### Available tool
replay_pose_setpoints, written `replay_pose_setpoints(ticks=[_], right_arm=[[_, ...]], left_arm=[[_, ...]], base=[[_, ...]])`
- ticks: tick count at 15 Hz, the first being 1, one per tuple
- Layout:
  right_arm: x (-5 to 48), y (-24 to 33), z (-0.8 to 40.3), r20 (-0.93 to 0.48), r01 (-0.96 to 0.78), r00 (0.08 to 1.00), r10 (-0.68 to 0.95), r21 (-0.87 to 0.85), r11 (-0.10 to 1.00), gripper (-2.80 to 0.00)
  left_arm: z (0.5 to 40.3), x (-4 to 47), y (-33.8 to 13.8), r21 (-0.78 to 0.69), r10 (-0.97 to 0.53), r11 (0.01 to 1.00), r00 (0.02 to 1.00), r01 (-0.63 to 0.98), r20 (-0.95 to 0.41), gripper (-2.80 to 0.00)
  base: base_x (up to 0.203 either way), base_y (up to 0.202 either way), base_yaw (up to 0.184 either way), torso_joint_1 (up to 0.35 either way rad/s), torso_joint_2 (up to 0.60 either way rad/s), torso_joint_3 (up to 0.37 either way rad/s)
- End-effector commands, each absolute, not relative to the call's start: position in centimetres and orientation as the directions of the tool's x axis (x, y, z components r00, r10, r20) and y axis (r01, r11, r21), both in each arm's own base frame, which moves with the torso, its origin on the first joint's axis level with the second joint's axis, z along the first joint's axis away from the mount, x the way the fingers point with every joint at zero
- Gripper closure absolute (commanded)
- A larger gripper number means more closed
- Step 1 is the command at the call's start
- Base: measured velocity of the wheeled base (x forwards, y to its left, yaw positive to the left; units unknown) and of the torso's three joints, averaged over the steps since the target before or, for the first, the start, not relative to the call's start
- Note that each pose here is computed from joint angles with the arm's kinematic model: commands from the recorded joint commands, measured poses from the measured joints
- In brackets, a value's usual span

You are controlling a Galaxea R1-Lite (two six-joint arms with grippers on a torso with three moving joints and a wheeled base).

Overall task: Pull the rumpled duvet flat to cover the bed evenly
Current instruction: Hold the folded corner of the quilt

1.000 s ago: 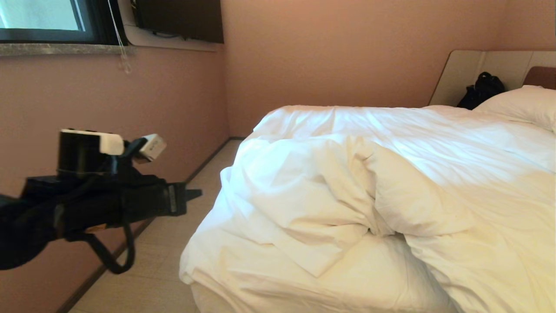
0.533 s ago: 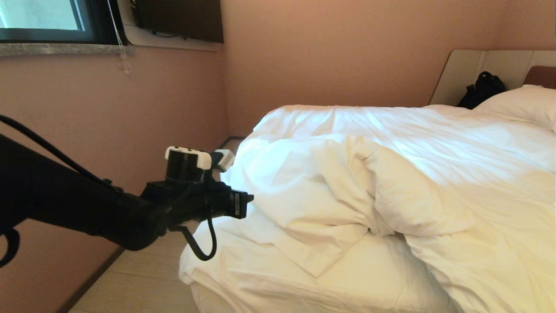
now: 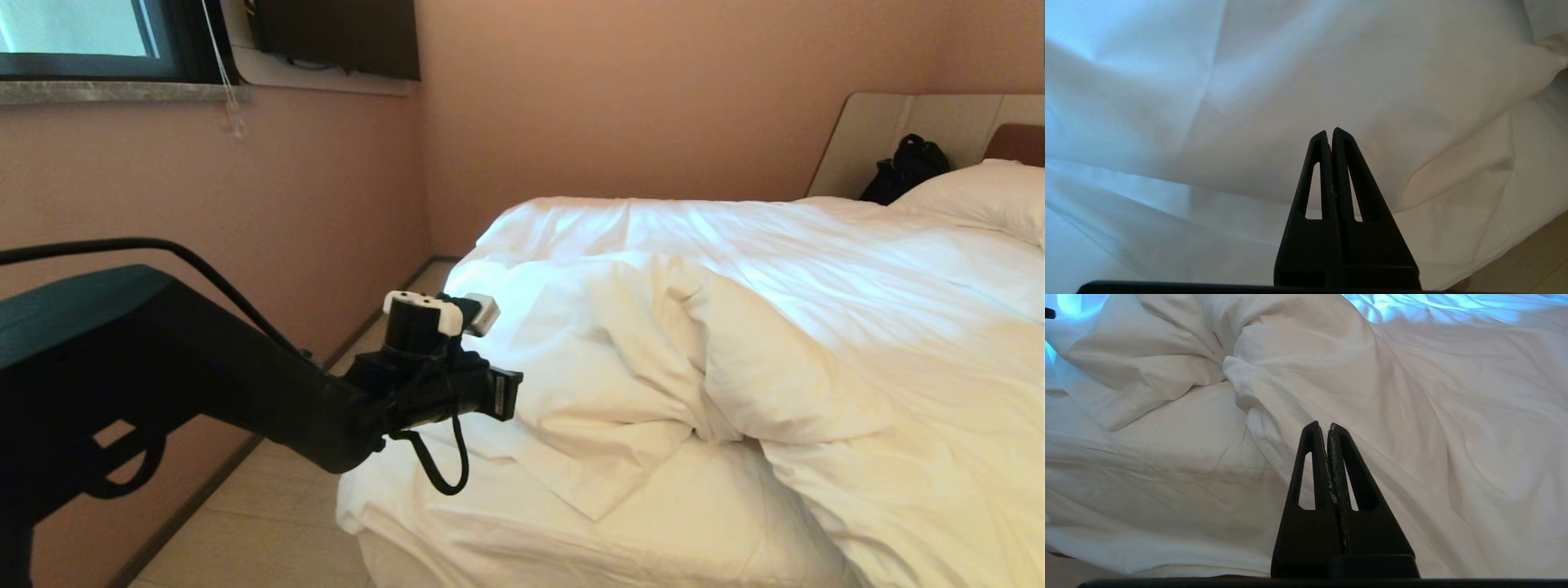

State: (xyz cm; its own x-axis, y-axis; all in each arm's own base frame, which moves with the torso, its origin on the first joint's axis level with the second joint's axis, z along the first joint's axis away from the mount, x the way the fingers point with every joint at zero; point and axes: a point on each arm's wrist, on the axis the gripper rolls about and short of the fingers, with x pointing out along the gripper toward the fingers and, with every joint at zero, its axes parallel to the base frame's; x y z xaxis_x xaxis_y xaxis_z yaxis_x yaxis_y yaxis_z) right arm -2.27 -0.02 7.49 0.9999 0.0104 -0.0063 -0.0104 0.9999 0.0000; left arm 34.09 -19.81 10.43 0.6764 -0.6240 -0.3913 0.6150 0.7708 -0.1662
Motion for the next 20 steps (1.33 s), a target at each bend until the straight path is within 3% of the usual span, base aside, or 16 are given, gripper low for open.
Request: replay_pose_setpoints(ticks=[1, 5, 6, 14, 20], right_arm=[[-2.3, 0.0, 7.5, -0.006, -0.011, 1.0, 0.011, 0.0, 1.0, 0.0], [-2.3, 0.0, 7.5, -0.008, -0.011, 1.0, 0.011, 0.0, 1.0, 0.0], [-2.3, 0.0, 7.5, -0.008, -0.011, 1.0, 0.011, 0.0, 1.0, 0.0], [-2.3, 0.0, 7.5, -0.006, -0.011, 1.0, 0.011, 0.0, 1.0, 0.0], [-2.3, 0.0, 7.5, -0.005, -0.011, 1.0, 0.011, 0.0, 1.0, 0.0]], left_arm=[[9.8, 34.1, -21.0, -0.167, -0.641, 0.754, 0.657, 0.635, -0.397, 0.0], [8.5, 34.2, -22.8, -0.163, -0.66, 0.731, 0.628, 0.662, -0.412, 0.0], [8.0, 34.1, -23.4, -0.149, -0.666, 0.721, 0.618, 0.676, -0.419, -2.8], [8.2, 32.2, -25.2, -0.091, -0.71, 0.676, 0.613, 0.731, -0.347, -2.8], [4.7, 33.0, -26.0, 0.026, -0.657, 0.694, 0.648, 0.719, -0.387, -2.8]], base=[[0.0, 0.0, 0.0, 0.0, 0.0, 0.0], [0.0, 0.0, 0.0, 0.0, 0.0, 0.0], [0.0, 0.0, 0.0, 0.0, 0.0, 0.0], [0.0, 0.0, 0.0, 0.0, 0.0, 0.0], [0.0, 0.0, 0.0, 0.0, 0.0, 0.0]])
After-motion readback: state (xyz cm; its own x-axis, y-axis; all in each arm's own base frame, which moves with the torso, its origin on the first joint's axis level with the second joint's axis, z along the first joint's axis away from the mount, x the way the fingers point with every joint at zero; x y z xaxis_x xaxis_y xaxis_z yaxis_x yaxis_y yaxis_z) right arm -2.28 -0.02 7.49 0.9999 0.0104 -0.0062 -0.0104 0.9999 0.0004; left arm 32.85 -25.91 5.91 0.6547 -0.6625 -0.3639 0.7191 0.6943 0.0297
